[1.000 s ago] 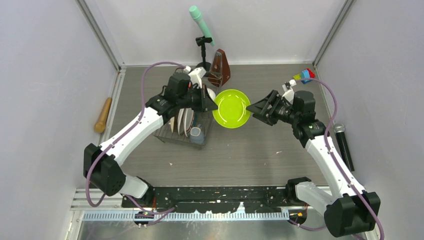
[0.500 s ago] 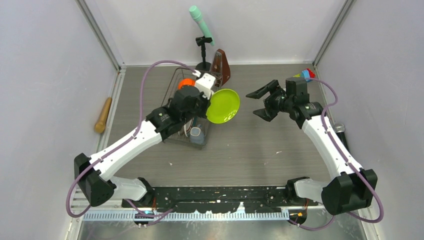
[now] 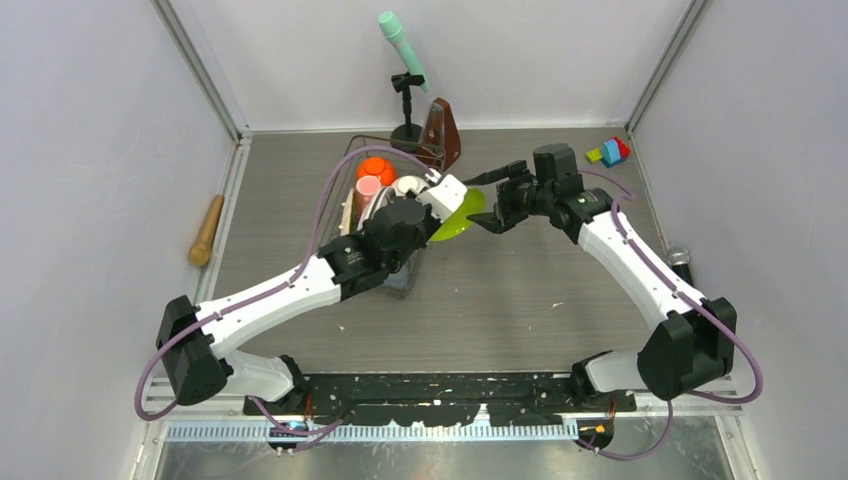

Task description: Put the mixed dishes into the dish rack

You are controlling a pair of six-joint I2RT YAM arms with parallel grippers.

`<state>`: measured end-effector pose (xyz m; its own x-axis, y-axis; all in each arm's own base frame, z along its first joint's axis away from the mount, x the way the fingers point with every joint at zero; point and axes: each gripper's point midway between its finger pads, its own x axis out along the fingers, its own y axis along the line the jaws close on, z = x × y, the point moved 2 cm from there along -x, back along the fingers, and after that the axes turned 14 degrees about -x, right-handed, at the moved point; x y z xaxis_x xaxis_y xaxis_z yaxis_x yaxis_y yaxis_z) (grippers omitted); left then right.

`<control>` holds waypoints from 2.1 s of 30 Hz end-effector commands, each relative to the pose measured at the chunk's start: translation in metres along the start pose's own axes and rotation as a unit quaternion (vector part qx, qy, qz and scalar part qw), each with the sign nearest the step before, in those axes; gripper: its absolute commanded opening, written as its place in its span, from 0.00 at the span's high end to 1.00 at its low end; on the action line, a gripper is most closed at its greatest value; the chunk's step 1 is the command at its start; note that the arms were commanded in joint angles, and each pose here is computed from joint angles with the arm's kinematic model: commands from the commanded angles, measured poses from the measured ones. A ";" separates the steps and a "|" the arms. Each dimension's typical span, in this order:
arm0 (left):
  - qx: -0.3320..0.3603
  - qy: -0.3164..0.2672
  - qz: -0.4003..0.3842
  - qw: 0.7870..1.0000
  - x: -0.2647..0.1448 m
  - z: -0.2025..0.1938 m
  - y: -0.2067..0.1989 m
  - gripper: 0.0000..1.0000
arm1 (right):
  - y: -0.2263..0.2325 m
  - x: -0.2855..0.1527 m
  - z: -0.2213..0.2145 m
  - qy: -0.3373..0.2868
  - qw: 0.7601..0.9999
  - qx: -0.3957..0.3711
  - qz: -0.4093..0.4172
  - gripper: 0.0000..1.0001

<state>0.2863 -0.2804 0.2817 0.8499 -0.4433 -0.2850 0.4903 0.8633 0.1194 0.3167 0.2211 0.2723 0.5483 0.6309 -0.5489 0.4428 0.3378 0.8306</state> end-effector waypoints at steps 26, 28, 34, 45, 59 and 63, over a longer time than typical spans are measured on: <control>-0.143 0.039 -0.090 0.985 -0.071 0.038 -0.001 0.08 | 0.068 0.012 -0.020 0.039 0.955 -0.197 0.217 1.00; -0.179 0.053 -0.093 0.978 -0.080 0.037 0.013 0.06 | 0.067 0.022 -0.029 0.074 0.948 -0.217 0.220 1.00; -0.270 0.058 -0.036 0.961 -0.095 0.026 0.069 0.07 | 0.057 0.058 -0.060 0.122 0.942 -0.249 0.187 1.00; -0.304 0.059 0.056 0.949 -0.107 0.000 0.120 0.07 | 0.037 0.092 -0.083 0.129 0.943 -0.287 0.107 1.00; -0.299 0.059 0.075 0.950 -0.109 -0.008 0.130 0.07 | 0.010 0.090 -0.079 0.120 0.936 -0.328 0.031 1.00; -0.306 0.064 0.074 0.947 -0.108 -0.011 0.130 0.07 | 0.007 0.103 -0.082 0.122 0.933 -0.339 0.020 1.00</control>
<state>0.2560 -0.1198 0.3127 0.8429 -0.3013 -0.4459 0.1280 0.9170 -0.3778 0.3120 0.3396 0.2269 0.3221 0.7840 -0.5306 -0.1309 0.5920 0.7953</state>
